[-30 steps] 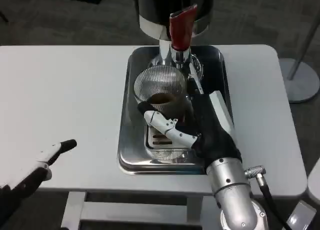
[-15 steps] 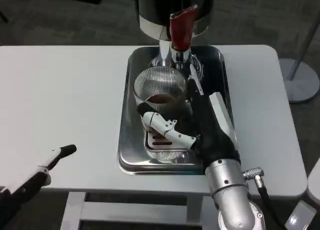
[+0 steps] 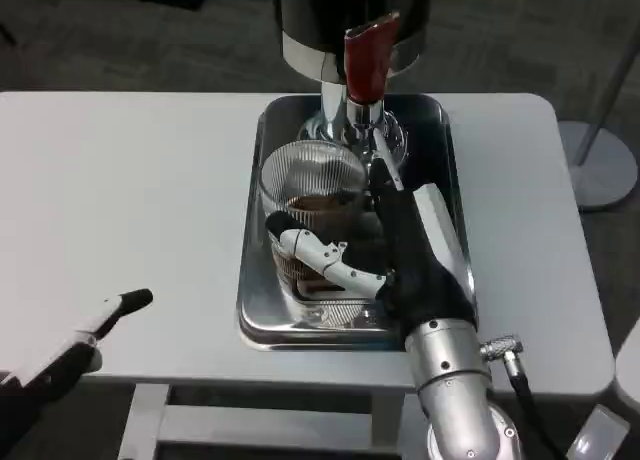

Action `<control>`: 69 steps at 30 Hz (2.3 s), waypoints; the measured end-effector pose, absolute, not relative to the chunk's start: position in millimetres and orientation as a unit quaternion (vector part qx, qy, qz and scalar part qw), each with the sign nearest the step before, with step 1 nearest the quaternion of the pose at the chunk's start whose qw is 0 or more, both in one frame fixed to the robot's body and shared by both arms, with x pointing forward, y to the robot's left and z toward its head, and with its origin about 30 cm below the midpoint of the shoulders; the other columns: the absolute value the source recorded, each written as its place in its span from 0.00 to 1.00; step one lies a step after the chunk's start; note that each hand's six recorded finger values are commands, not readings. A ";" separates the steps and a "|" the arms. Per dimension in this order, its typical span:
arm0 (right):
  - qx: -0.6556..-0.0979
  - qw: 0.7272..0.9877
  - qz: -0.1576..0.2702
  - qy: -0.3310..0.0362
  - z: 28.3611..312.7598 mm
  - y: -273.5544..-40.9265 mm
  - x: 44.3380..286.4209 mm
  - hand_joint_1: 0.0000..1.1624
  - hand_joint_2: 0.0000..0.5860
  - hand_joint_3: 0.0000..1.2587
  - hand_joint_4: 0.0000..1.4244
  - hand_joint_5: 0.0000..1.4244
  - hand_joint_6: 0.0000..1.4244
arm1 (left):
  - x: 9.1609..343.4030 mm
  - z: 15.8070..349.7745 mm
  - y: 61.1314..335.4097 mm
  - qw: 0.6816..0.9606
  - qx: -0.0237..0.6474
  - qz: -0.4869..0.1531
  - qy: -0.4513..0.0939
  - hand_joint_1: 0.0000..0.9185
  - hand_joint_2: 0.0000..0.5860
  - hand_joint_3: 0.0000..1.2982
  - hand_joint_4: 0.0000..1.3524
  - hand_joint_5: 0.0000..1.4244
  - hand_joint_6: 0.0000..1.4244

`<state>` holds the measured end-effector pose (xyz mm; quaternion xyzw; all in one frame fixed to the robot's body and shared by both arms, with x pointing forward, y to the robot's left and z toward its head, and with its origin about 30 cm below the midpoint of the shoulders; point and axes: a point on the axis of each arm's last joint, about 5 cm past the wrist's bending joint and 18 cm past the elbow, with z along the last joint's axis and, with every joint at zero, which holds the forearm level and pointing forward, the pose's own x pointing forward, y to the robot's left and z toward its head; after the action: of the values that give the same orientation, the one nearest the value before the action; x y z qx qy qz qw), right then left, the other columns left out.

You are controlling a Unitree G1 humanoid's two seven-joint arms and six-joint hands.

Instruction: Grasp the cup under the faucet to collect the drink, then remove the cup.

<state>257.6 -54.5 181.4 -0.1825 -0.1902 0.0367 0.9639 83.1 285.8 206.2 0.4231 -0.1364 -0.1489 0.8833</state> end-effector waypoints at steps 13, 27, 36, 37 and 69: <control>-0.217 0.954 0.004 -0.208 178.2 -47.2 254.5 0.63 0.40 0.21 0.32 0.40 0.51 | 83.6 204.7 290.1 0.886 0.421 -0.144 -0.128 0.00 0.04 0.04 0.00 0.01 0.12; -0.229 0.945 -0.037 -0.230 172.9 -45.6 250.3 0.65 0.39 0.36 0.46 0.56 0.71 | 85.7 204.5 292.7 0.888 0.418 -0.140 -0.132 0.00 0.05 0.04 0.00 0.01 0.12; -0.227 0.943 -0.058 -0.236 169.8 -47.3 248.9 0.67 0.38 0.47 0.55 0.69 0.86 | 86.7 204.9 292.8 0.888 0.418 -0.139 -0.136 0.00 0.06 0.04 0.00 0.01 0.12; -0.228 0.943 -0.061 -0.237 169.2 -47.9 248.7 0.67 0.38 0.48 0.55 0.69 0.87 | 87.0 205.0 292.9 0.888 0.417 -0.138 -0.137 0.00 0.06 0.04 0.00 0.01 0.12; -0.234 0.932 -0.124 -0.248 171.2 -90.9 227.6 0.76 0.25 0.57 0.61 0.80 1.00 | 101.1 210.1 301.0 0.884 0.418 -0.128 -0.165 0.00 0.07 0.04 0.00 0.01 0.12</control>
<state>227.6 -90.9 171.2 -0.2338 -0.2484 -0.1240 0.9318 101.1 301.0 210.1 0.4178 -0.1654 -0.1279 0.8842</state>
